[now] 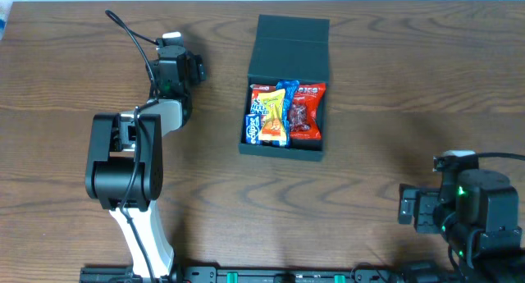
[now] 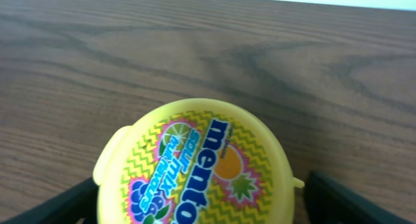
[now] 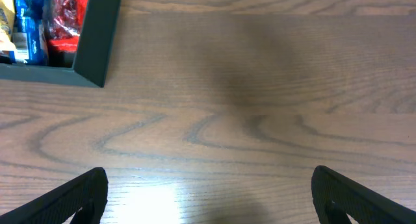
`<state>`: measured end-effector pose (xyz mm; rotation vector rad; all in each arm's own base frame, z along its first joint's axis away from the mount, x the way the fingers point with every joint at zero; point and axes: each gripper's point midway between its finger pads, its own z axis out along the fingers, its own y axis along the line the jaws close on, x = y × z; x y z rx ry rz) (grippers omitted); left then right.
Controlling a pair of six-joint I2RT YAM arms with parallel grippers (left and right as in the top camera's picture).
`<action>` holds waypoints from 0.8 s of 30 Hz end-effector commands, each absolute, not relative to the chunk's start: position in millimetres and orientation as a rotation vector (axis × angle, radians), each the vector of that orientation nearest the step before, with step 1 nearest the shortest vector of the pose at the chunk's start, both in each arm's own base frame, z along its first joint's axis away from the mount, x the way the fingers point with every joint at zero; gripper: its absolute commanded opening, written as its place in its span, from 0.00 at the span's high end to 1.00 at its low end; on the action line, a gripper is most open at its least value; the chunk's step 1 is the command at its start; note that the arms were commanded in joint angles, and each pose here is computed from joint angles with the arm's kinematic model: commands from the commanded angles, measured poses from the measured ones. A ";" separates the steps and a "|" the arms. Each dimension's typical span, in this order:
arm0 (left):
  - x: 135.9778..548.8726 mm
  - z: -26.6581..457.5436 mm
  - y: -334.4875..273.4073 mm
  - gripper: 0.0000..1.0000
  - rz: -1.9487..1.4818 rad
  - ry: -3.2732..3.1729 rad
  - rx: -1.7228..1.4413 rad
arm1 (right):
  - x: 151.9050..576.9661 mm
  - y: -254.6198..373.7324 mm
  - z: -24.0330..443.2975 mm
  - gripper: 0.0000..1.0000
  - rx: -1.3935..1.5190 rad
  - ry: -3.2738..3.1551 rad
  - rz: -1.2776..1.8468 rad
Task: Pack container
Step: 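Move the left gripper to the yellow Mentos container and grasp it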
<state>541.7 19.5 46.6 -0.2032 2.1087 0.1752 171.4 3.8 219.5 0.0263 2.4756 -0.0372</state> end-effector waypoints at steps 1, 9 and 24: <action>545.4 41.4 22.5 0.18 0.181 2.114 -0.197 | 171.6 2.6 220.3 0.01 0.025 2.472 -0.041; 545.2 41.2 22.3 0.34 0.180 2.114 -0.197 | 171.6 2.6 220.3 0.01 0.025 2.472 -0.041; 544.4 39.8 20.6 0.79 0.180 2.121 -0.193 | 171.6 2.6 220.3 0.01 0.025 2.472 -0.041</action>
